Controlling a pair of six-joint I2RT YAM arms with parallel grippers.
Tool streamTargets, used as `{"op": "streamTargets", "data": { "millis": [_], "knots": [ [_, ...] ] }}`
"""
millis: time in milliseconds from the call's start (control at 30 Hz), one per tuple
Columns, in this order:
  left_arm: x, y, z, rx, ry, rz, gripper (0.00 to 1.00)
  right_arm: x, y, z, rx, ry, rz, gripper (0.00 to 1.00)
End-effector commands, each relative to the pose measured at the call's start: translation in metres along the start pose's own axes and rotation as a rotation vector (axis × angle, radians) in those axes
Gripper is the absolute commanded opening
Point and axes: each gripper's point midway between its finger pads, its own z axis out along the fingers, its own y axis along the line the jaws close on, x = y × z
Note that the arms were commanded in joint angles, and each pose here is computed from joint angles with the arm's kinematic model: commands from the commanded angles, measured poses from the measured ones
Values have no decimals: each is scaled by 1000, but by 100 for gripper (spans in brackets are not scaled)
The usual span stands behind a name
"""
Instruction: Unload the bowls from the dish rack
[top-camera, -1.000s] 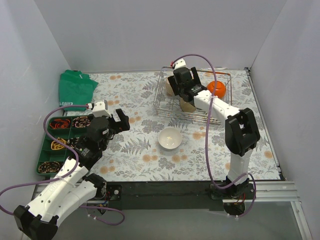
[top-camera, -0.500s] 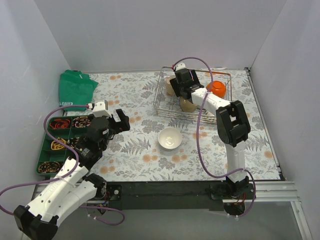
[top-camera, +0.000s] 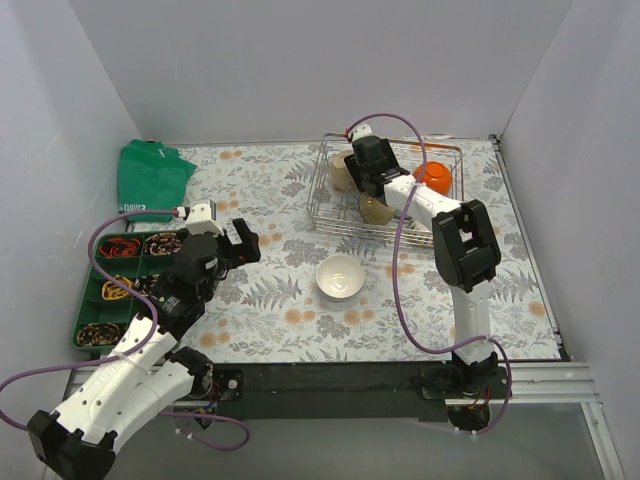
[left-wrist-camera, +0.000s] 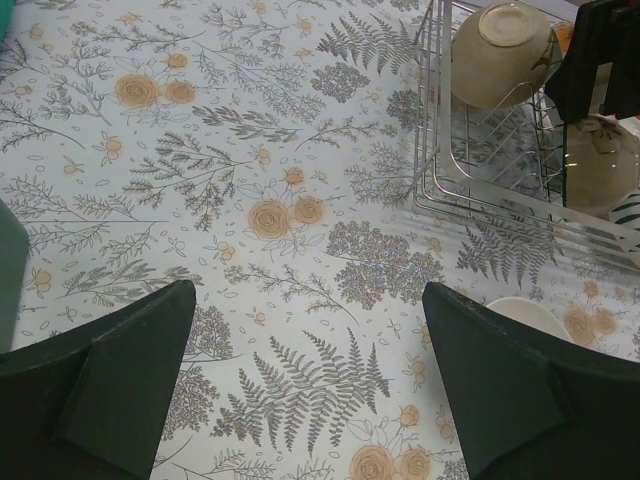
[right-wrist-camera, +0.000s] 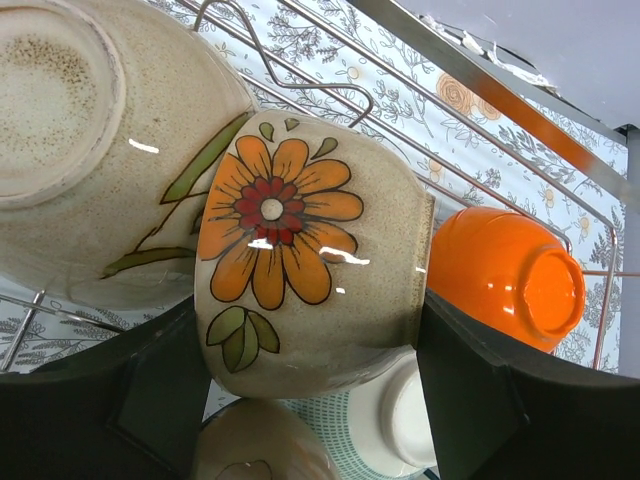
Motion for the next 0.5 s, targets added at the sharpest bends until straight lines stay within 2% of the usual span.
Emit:
{"op": "streamTargets", "data": {
  "millis": [0, 33, 67, 467],
  "knots": [
    [3, 3, -2, -2, 4, 4, 98, -54, -26, -28, 32, -150, 61, 15],
    [3, 3, -2, -3, 5, 5, 98, -55, -28, -30, 36, -153, 60, 5],
    [3, 3, -2, -2, 4, 4, 98, -60, -33, -35, 43, -165, 63, 1],
    [5, 2, -1, 6, 13, 7, 98, -101, -64, -91, 34, -302, 151, 1]
  ]
}}
